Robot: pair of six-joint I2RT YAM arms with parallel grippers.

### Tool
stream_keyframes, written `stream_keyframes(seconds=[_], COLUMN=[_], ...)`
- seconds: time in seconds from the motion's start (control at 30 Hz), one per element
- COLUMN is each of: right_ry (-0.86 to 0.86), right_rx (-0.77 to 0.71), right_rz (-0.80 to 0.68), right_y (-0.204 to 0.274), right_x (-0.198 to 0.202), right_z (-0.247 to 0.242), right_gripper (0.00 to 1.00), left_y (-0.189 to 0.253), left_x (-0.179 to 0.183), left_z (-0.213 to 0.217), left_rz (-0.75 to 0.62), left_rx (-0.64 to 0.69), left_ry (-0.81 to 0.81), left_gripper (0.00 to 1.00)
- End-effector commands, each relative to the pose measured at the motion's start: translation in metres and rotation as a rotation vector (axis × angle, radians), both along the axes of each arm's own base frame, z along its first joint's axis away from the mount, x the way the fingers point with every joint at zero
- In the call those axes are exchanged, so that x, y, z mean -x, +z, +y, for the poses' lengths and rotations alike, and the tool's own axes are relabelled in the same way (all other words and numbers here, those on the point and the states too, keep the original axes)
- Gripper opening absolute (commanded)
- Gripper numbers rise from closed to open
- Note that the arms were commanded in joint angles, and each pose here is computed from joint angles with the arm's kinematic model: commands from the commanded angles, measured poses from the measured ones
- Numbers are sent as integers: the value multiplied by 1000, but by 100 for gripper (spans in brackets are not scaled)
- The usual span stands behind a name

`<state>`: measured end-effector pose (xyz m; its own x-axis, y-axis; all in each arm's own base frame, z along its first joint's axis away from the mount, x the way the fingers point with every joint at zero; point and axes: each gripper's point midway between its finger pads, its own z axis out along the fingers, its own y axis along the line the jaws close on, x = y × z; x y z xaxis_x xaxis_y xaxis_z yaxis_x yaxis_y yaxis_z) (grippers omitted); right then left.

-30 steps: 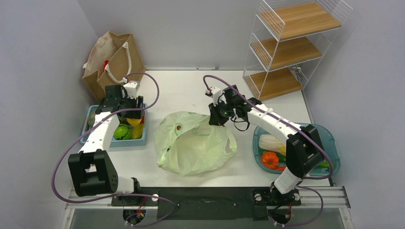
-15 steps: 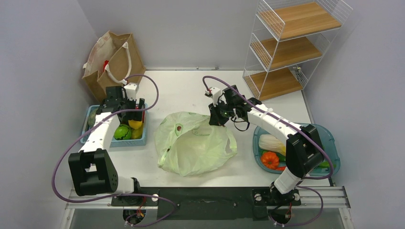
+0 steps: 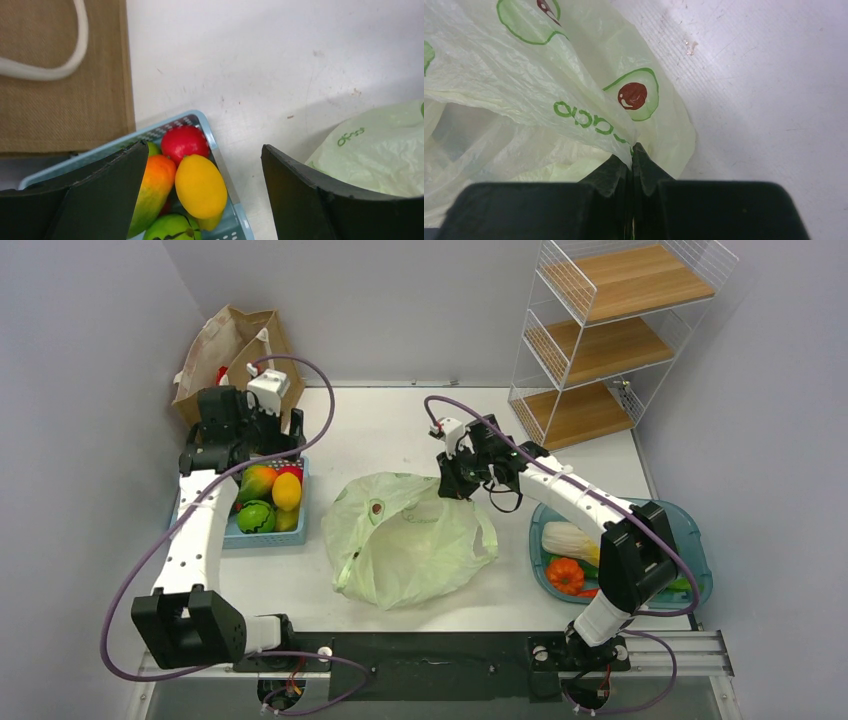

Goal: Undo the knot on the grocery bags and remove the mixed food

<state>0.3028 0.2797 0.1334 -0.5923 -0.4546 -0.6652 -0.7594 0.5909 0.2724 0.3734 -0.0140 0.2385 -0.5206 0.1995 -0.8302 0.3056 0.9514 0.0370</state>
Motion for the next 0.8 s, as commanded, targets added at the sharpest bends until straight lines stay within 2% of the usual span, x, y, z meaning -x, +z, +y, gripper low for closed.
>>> stream_keyframes(seconds=[0.0, 0.23, 0.43, 0.57, 0.67, 0.73, 0.77], right_ry=[-94, -319, -642, -845, -967, -973, -963], right_rx=[-92, -173, -318, -303, -261, -233, -212], right_rz=[-155, -286, -382, -473, -538, -559, -566], right_y=[60, 114, 155, 161, 158, 149, 141], right_x=[-34, -112, -210, -260, -280, -288, -291], right_z=[6, 7, -16, -50, -72, -71, -70], right_gripper=[0, 0, 0, 0, 0, 0, 0], left_y=[34, 52, 69, 87, 95, 92, 75], left_x=[-18, -37, -62, -99, -135, -156, -170], left_z=[-5, -6, 17, 50, 76, 90, 99], left_rz=[-72, -127, -189, -216, -226, -218, -184], left_rx=[15, 38, -54, -114, -184, -223, -236], left_ry=[-41, -31, 24, 103, 161, 195, 213], left_gripper=[82, 82, 83, 84, 84, 85, 85])
